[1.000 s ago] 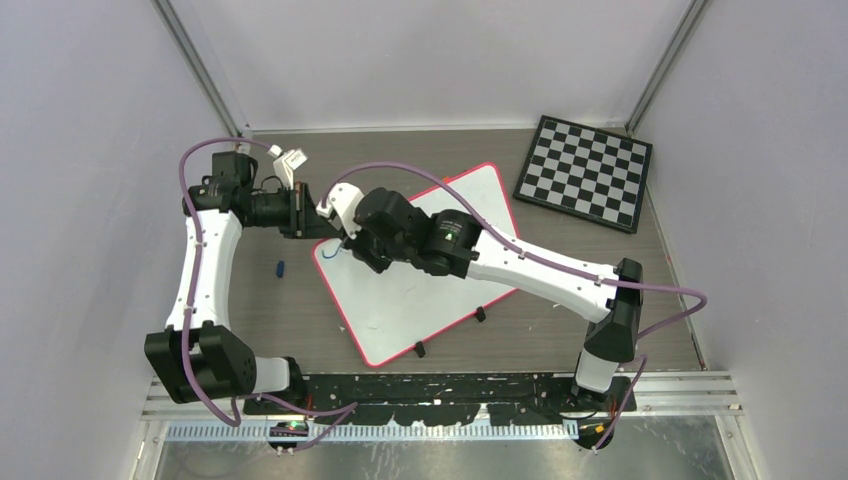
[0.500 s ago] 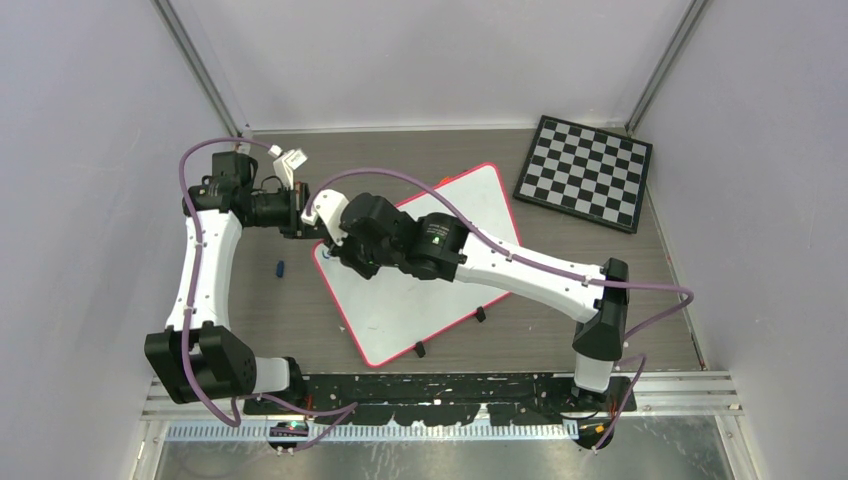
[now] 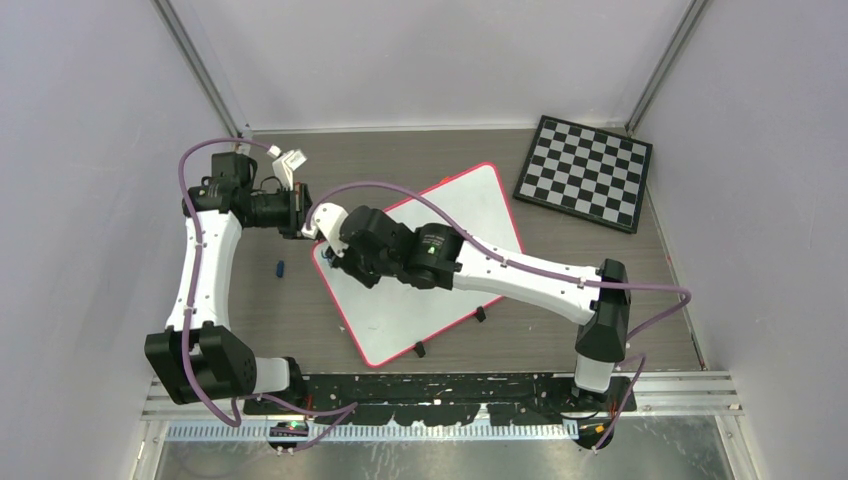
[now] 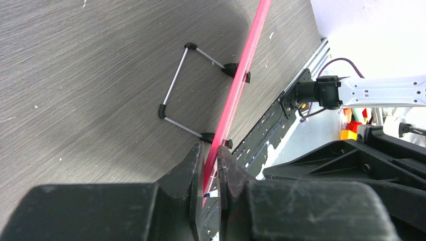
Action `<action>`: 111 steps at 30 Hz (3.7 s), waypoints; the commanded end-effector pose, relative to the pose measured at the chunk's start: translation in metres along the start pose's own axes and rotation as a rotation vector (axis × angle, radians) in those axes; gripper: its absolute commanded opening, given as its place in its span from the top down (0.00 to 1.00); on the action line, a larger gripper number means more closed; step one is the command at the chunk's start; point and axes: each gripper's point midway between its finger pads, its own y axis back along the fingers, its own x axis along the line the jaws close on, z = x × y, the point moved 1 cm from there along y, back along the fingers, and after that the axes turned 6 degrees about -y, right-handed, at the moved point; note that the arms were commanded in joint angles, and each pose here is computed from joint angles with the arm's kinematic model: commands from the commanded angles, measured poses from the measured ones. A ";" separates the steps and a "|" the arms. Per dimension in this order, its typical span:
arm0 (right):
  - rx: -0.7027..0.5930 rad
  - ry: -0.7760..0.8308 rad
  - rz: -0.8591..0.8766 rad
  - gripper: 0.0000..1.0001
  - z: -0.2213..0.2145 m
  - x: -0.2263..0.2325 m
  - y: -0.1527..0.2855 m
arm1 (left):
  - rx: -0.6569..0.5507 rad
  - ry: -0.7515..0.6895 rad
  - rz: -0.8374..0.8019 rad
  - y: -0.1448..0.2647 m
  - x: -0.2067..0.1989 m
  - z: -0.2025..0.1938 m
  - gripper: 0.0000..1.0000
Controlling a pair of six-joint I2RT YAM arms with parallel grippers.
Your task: Write a sentence on the whiteboard
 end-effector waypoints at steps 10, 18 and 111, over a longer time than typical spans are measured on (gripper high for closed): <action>0.034 -0.020 0.046 1.00 -0.023 0.007 0.009 | -0.018 -0.004 -0.006 0.004 -0.008 0.000 1.00; -0.031 -0.038 0.069 1.00 0.009 0.010 0.027 | -0.017 -0.001 -0.014 0.003 -0.008 0.001 1.00; -0.040 -0.160 0.020 1.00 0.008 -0.037 0.014 | -0.009 -0.021 -0.041 0.001 -0.013 -0.005 1.00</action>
